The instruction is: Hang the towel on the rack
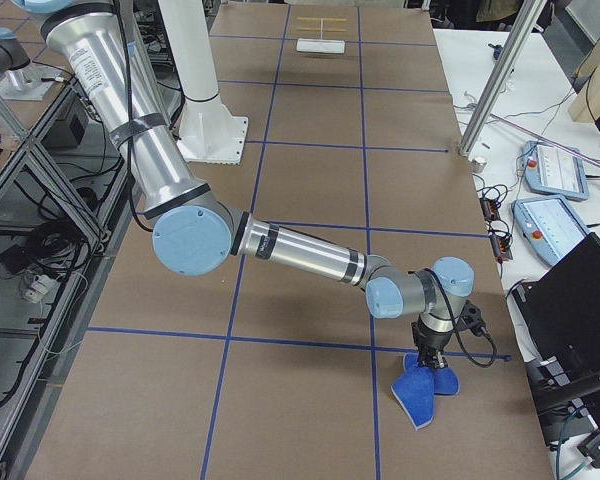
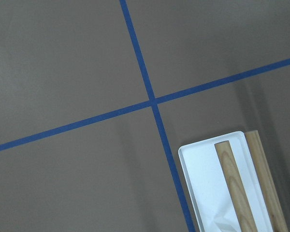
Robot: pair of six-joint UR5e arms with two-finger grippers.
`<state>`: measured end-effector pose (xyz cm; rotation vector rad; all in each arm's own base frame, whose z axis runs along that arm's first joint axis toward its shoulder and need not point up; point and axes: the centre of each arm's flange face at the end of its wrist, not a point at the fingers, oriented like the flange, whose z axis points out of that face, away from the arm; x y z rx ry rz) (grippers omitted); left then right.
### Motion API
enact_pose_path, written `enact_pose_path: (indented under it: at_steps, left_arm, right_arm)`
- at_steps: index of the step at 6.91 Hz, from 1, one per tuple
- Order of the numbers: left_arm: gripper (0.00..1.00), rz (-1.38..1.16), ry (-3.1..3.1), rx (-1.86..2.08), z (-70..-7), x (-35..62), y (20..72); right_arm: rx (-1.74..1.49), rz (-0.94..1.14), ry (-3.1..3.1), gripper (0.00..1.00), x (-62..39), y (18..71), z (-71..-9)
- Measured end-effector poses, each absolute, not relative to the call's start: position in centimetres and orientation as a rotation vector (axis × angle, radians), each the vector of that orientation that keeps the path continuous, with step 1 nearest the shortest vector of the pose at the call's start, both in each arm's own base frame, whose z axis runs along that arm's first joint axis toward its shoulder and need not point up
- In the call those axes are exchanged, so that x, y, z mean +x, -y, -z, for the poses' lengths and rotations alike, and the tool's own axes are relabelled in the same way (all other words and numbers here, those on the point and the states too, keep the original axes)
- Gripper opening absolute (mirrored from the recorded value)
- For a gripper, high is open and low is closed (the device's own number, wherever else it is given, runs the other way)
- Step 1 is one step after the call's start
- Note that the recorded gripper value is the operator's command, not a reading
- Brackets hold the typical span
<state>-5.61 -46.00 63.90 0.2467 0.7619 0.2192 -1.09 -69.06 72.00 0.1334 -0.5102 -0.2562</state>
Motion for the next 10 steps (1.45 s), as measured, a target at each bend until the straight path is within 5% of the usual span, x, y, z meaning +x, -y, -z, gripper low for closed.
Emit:
enact_pose_path:
  at_steps: [3, 5, 10]
  left_arm:
    - [0.99, -0.211, -0.764, 0.244, -63.8, -5.6, 46.0]
    - [0.99, -0.135, -0.823, 0.242, -62.1, -4.8, 46.8]
    - [0.98, 0.123, -1.099, 0.240, -46.0, 6.6, 52.3]
  right_arm:
    - [0.192, 0.200, 0.615, 0.00, 3.4, 70.8, -65.9]
    - [0.189, 0.139, 0.673, 0.00, 4.6, 70.3, -55.4]
    - [0.012, -0.268, 0.852, 0.00, -16.7, 59.4, -32.5]
